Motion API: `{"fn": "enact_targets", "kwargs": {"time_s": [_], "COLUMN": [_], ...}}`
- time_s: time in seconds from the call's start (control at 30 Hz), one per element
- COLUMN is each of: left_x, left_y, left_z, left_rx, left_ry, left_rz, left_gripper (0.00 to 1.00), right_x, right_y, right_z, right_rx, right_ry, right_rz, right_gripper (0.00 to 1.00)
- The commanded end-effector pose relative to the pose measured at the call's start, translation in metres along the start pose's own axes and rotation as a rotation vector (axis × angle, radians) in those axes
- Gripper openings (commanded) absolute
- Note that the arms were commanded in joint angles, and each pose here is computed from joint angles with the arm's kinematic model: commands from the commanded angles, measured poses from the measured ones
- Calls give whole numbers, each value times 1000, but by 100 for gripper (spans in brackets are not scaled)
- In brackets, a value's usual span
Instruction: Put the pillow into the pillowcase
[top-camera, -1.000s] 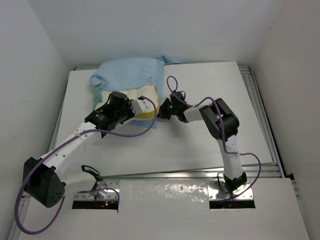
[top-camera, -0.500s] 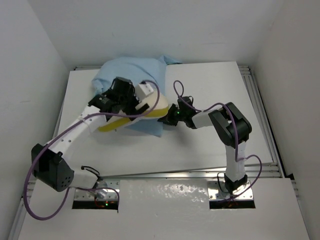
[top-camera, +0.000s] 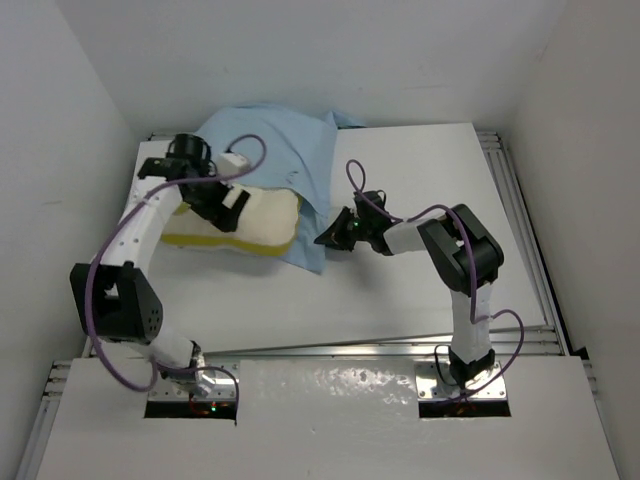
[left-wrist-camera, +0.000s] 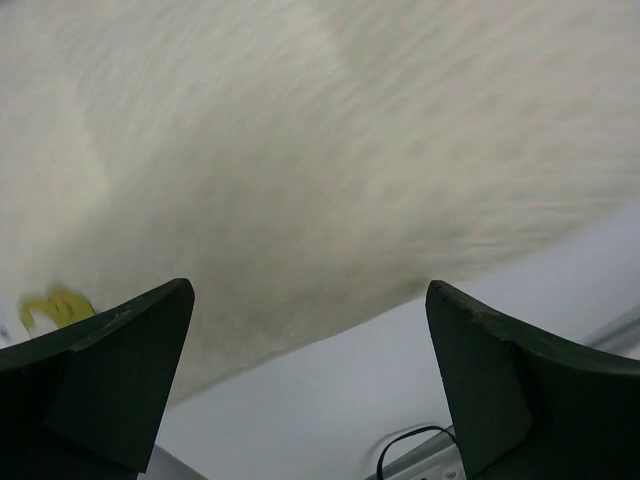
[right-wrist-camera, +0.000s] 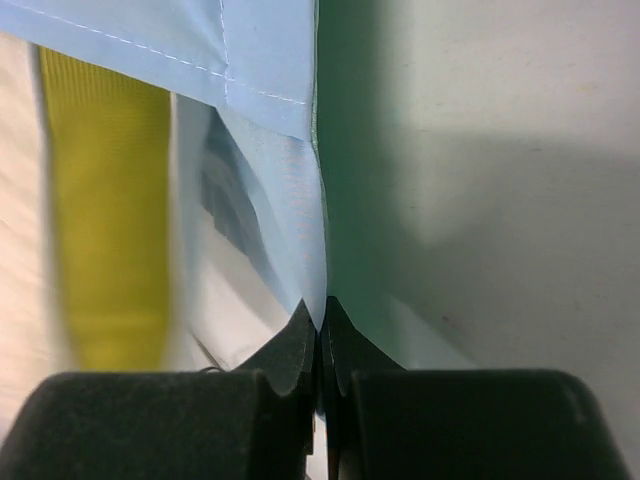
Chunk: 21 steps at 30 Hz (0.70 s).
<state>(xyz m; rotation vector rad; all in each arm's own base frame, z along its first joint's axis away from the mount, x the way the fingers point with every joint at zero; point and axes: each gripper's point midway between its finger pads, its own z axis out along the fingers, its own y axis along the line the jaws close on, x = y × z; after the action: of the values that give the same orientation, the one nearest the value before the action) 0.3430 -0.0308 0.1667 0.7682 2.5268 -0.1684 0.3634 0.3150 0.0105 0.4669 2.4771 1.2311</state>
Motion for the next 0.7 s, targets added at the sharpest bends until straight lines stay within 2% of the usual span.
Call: {"fn": "enact_targets", "kwargs": {"time_s": [0.0, 0.1, 0.17, 0.27, 0.3, 0.33, 0.4, 0.43, 0.47, 0.5, 0.53, 0.6, 0.63, 0.67], "left_x": [-27, -19, -5, -9, -15, -42, -66, -67, -67, -44, -29, 5, 24, 34], "left_y": [-81, -97, -111, -114, -100, -81, -5, 22, 72, 92, 135, 154, 175, 180], "left_z": [-35, -39, -45, -50, -48, -46, -52, -54, -73, -40, -24, -10, 2, 8], "left_rx": [161, 253, 347, 365, 295, 181, -21, -59, -164, -128, -172, -175, -204, -209], "left_ry": [-161, -180, -153, -157, -147, -219, -326, -343, -365, -231, -146, 3, 51, 78], "left_rz": [372, 464, 564, 561, 502, 336, 112, -71, -188, -321, -408, -515, -564, -576], "left_gripper": [100, 100, 100, 100, 100, 100, 100, 100, 100, 99, 96, 91, 89, 89], "right_x": [-2, -4, -5, -6, -7, -7, -7, -7, -7, -6, -7, -8, -9, -9], "right_y": [18, 18, 14, 11, 12, 12, 11, 10, 10, 9, 11, 13, 14, 15], "right_z": [-2, 0, 2, 3, 3, 3, 3, 2, 2, 1, 1, -1, -2, -3], "right_rx": [-32, -35, -22, -23, -28, -30, -27, -26, -25, -23, -24, -21, -19, -20], "right_ry": [5, 3, 3, 1, -1, -3, -4, -4, -3, 0, -1, -1, -2, -3], "right_rz": [-34, -32, -23, 2, 7, 5, 5, 6, 6, 1, -12, -29, -42, -43], "right_gripper": [0, 0, 0, 0, 0, 0, 0, 0, 0, 0, 0, 0, 0, 0]}}
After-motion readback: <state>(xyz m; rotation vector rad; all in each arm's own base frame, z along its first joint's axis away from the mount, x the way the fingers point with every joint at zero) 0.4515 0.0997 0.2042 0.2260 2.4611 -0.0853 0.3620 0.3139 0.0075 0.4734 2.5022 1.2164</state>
